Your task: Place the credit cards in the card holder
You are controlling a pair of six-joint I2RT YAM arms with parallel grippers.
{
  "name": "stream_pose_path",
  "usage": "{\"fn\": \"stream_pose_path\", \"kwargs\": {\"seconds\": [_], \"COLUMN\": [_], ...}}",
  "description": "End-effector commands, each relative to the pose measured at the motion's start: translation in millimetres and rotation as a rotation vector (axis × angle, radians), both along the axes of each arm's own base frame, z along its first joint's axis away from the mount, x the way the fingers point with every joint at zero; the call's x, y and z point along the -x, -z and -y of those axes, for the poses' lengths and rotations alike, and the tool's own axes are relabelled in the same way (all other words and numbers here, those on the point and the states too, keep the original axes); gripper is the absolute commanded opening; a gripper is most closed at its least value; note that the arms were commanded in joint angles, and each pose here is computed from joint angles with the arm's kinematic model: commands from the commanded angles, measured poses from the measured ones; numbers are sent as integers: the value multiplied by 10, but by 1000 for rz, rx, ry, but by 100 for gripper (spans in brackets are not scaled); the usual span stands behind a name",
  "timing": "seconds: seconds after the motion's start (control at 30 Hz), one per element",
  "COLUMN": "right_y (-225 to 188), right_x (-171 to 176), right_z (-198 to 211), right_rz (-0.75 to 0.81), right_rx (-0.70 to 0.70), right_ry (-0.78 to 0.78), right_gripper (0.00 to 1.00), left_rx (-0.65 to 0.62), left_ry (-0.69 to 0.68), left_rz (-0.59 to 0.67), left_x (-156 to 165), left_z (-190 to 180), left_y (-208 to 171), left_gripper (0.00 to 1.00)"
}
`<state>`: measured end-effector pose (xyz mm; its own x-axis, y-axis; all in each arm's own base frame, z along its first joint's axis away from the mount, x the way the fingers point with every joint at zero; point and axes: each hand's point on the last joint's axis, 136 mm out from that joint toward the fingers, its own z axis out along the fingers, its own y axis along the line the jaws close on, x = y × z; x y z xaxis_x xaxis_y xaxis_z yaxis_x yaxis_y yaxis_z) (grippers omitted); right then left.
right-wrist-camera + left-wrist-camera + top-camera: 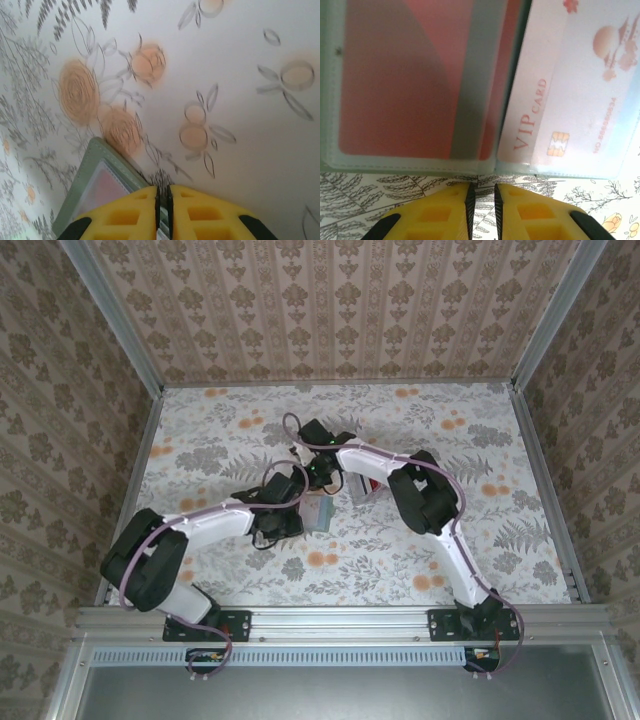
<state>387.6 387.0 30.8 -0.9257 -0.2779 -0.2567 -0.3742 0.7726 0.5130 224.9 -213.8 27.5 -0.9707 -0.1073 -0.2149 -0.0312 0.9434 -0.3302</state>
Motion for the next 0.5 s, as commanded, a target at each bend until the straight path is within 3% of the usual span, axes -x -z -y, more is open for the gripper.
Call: {"fn": "stream_pose_path", "kwargs": {"seconds": [0.0, 0.17, 0.33, 0.47], "right_y": [-648, -1002, -1195, -1146], "right_x": [-107, -180, -161, -102], "right_z": [228, 810, 1604, 2187], "right_rz": [119, 236, 344, 332], "right_rx": [-26, 51, 186, 261], "right_ry": [33, 141, 271, 369], "right_gripper": [20, 34, 44, 47], "left_rx": [9, 5, 13, 41], "left_ry": [4, 3, 50, 97], "left_rz": [120, 236, 248, 239], "left_x": [-128, -323, -574, -808], "left_z": [29, 38, 231, 489], "left_y": [-397, -674, -731, -697], "left_gripper": [26, 35, 39, 40]}}
